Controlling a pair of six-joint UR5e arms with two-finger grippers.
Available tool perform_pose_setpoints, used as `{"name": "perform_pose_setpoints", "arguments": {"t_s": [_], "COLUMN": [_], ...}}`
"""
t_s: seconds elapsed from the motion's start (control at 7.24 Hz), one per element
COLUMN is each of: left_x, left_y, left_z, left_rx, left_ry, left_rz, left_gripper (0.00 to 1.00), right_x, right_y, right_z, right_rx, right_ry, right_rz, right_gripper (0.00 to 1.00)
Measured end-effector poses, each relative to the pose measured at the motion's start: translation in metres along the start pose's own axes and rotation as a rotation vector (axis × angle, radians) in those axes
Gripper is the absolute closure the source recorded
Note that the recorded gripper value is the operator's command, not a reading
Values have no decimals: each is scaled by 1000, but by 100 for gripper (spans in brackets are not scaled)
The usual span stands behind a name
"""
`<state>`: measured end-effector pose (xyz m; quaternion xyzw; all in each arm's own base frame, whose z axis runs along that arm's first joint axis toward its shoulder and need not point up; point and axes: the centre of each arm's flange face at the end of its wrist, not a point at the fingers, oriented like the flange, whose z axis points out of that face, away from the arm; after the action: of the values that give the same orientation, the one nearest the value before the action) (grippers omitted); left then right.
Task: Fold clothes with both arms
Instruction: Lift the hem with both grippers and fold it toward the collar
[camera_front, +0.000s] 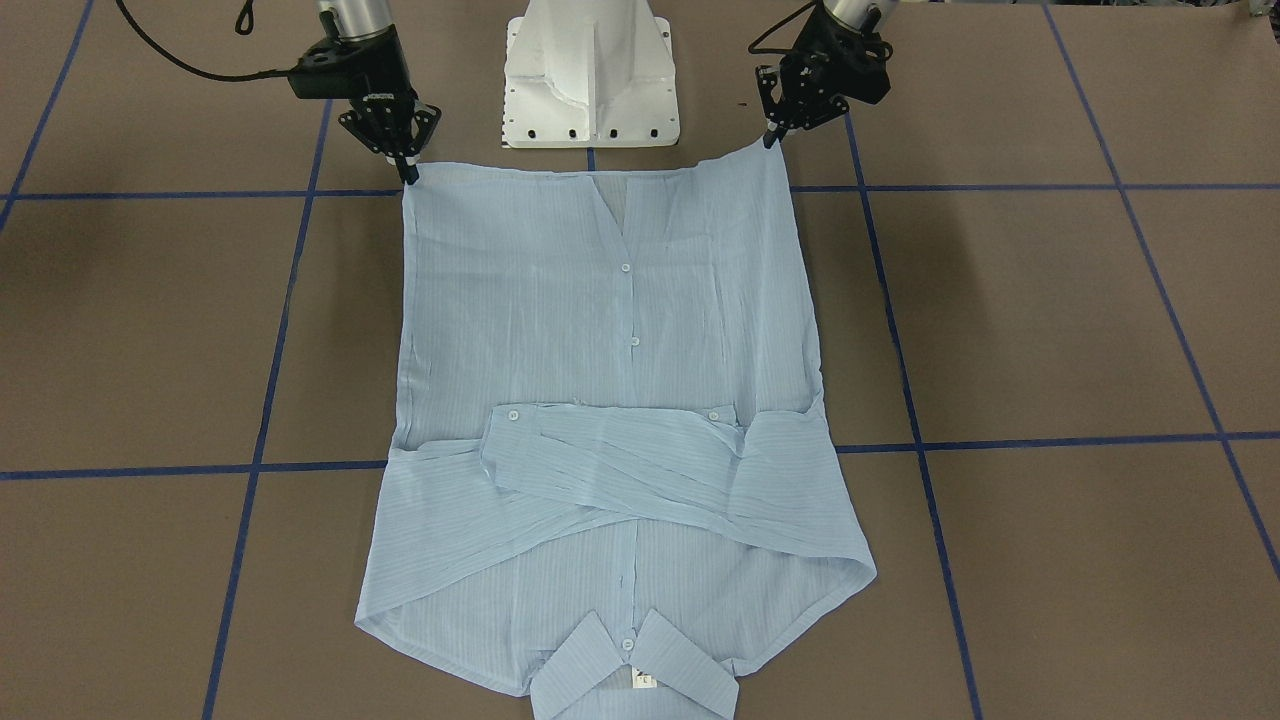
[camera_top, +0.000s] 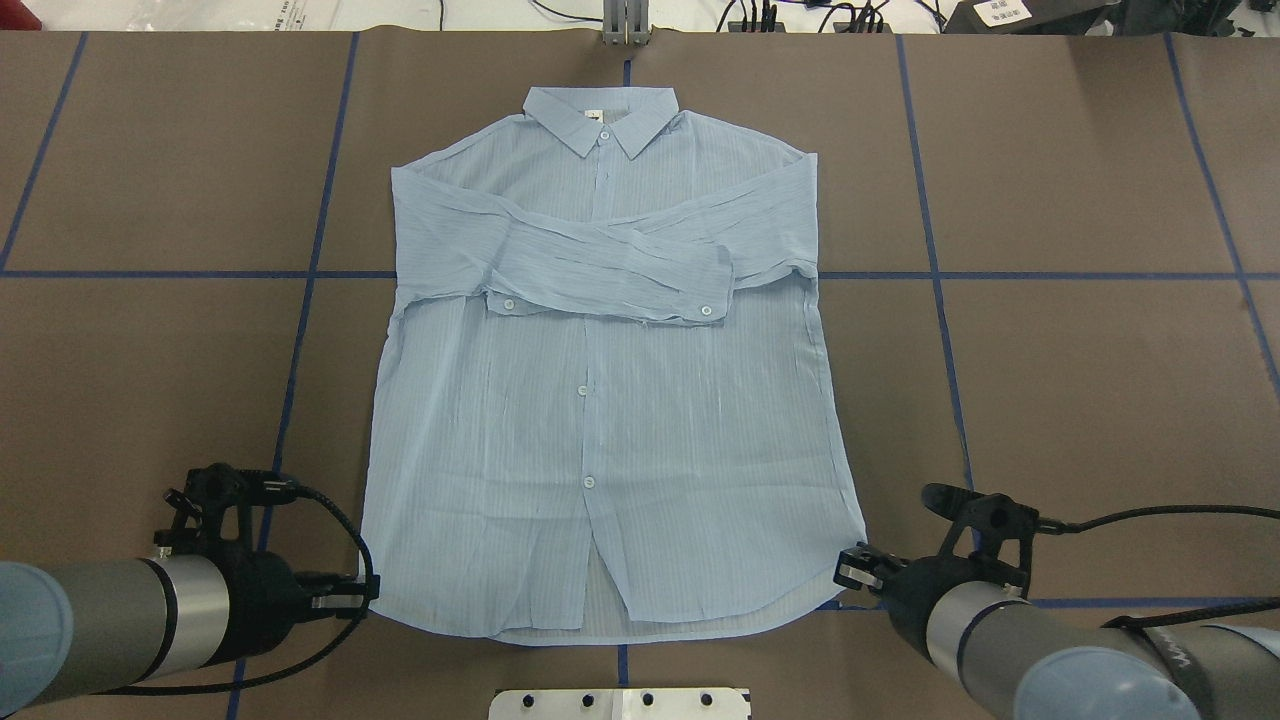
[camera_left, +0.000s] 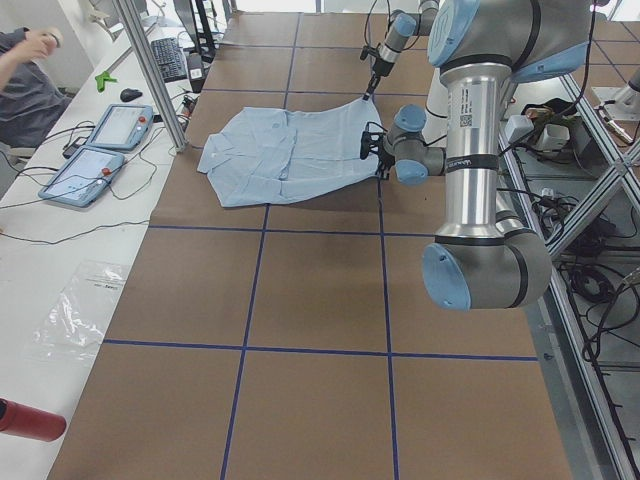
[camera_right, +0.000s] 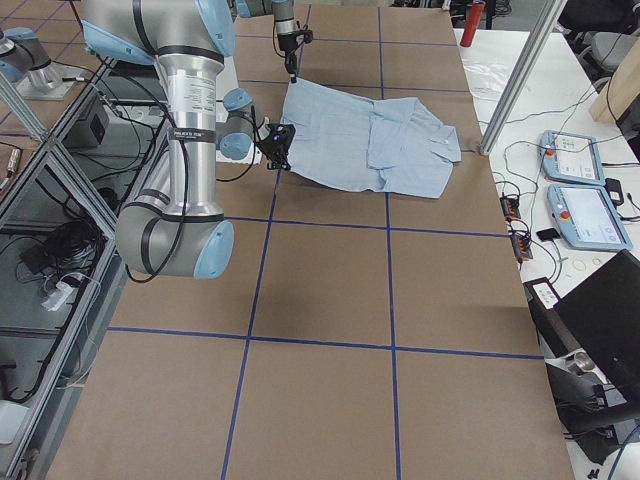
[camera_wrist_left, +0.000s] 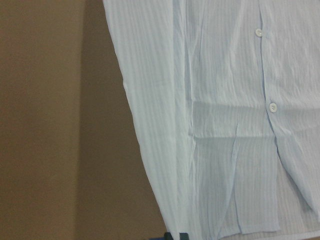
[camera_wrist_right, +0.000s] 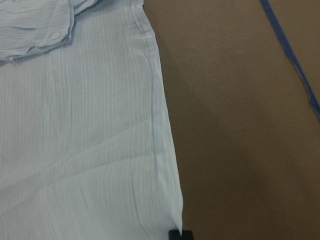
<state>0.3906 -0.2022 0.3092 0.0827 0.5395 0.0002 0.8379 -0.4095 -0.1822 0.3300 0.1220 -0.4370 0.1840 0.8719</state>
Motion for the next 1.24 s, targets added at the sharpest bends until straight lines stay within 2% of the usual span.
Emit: {"name": "perform_pose_setpoints", "arguments": {"t_s": [0.41, 0.69, 0.83, 0.97, 1.24], "left_x": [34, 60, 68, 71, 68], "left_y": [35, 63, 66, 65, 45], "left_z": [-20, -50, -66, -70, -46], "left_rx": [-98, -177, -195, -198, -147], "left_ry": [88, 133, 137, 123, 72], "left_rz": [-24, -60, -66, -67, -85], "left_gripper": [100, 100, 100, 100, 100], "right_x": [30, 38, 37, 35, 20], "right_y": [5, 14, 15, 11, -12], "right_z": [-63, -88, -95, -97, -78], "right_rx": [-94, -143, -153, -146, -78], "right_ry": [-1, -3, -12, -19, -39], "right_rz": [-49, -86, -91, -85, -74], "right_gripper": [100, 100, 100, 100, 100]}}
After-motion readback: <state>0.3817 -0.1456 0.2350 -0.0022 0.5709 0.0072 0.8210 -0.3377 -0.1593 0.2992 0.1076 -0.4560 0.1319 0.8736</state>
